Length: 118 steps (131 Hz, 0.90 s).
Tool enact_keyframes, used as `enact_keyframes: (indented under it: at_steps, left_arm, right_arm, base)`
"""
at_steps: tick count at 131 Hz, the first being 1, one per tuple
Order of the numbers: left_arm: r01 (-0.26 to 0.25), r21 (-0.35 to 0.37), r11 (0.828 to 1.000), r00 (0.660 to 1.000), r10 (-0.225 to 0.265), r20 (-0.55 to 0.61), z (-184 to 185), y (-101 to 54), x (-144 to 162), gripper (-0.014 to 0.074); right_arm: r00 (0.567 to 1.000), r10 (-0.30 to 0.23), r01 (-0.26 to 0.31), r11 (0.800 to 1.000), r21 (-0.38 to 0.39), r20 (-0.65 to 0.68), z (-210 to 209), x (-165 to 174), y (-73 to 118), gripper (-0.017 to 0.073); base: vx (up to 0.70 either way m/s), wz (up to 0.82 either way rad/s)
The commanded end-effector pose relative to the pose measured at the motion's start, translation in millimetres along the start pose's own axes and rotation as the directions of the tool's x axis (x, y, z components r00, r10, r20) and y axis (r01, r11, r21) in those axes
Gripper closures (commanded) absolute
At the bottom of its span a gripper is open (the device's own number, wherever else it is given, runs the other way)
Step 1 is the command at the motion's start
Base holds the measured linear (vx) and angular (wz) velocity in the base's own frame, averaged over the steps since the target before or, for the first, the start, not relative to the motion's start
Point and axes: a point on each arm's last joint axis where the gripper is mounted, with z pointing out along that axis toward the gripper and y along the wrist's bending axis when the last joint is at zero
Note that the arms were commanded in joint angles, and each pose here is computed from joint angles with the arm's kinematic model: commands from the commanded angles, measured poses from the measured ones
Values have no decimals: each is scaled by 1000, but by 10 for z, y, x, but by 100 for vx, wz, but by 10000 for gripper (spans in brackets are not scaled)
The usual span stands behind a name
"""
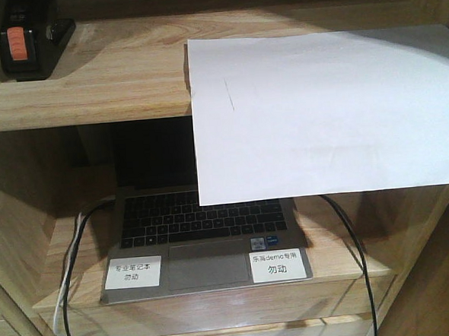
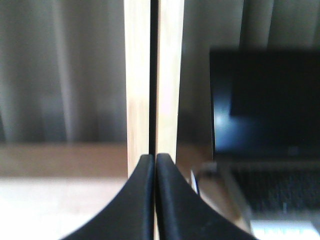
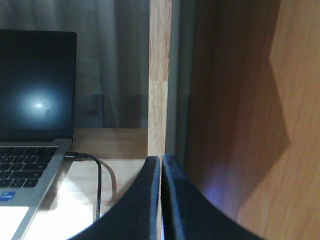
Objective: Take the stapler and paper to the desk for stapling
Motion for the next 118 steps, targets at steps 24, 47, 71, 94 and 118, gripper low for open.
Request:
enact_keyframes:
  at_steps: [24, 47, 71, 94, 118]
  left_arm:
    - [18, 8, 1000, 925, -20, 379, -77, 1, -328, 600]
    - [20, 14, 1000, 844, -24, 535, -187, -6, -644, 600]
    - [35, 42, 998, 767, -54, 639, -478, -36, -1330, 600]
    - [17, 42, 999, 764, -40, 644, -792, -73, -2081, 600]
    - [14, 46, 999, 734, -42, 677, -861, -100, -2759, 600]
  right_arm:
    - [920, -15, 14, 1000, 6, 392, -80, -357, 2, 565]
    - [831, -17, 12, 1000, 11, 557, -227, -742, -12, 565]
    - [694, -23, 8, 1000, 25, 720, -593, -1418, -46, 565]
    - [570, -38, 7, 999, 42, 820, -963, -2159, -84, 565]
    - [614, -29, -5, 999, 40, 789, -1060, -2810, -125, 565]
  base:
    - [0, 0]
    - [0, 0]
    - [0, 0]
    - [0, 0]
    - [0, 0]
